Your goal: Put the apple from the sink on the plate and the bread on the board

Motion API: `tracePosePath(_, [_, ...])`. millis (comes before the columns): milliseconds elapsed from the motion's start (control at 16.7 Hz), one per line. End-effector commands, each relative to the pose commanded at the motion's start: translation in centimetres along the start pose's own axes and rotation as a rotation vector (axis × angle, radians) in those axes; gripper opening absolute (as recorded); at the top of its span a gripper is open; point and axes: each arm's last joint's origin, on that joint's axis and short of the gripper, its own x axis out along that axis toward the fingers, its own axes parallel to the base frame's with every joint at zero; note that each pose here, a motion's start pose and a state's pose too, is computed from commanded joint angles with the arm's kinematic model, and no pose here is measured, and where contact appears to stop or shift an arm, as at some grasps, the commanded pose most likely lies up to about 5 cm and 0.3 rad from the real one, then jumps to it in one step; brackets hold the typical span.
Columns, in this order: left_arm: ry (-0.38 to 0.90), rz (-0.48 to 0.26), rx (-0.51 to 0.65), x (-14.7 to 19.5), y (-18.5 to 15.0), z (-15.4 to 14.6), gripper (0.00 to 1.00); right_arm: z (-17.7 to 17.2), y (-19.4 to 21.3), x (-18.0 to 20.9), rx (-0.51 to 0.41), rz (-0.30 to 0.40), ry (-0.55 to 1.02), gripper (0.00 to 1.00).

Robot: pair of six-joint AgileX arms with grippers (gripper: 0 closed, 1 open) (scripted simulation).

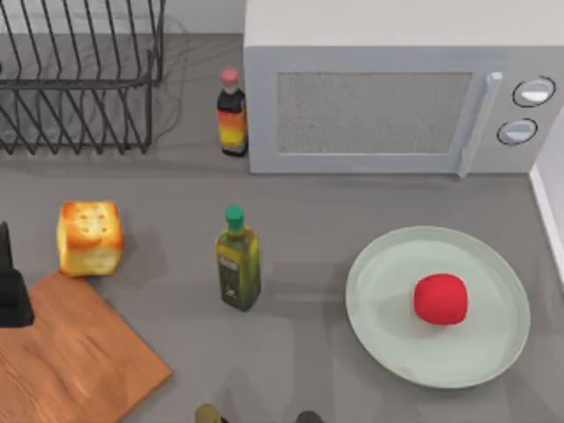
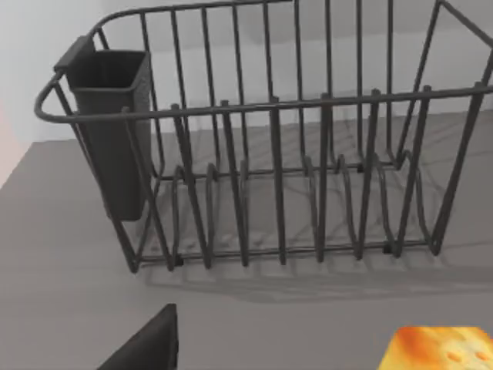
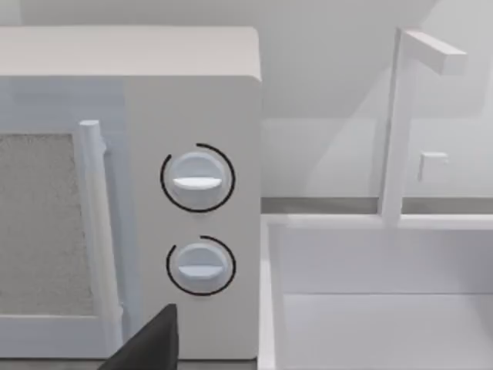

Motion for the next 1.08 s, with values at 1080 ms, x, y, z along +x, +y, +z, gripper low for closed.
tracePosePath(1080, [1.155, -0.461, 0.863, 19.3, -7.1, 9.7, 1.0, 0.0, 0.0, 0.0, 0.0, 0.0, 0.0, 1.0])
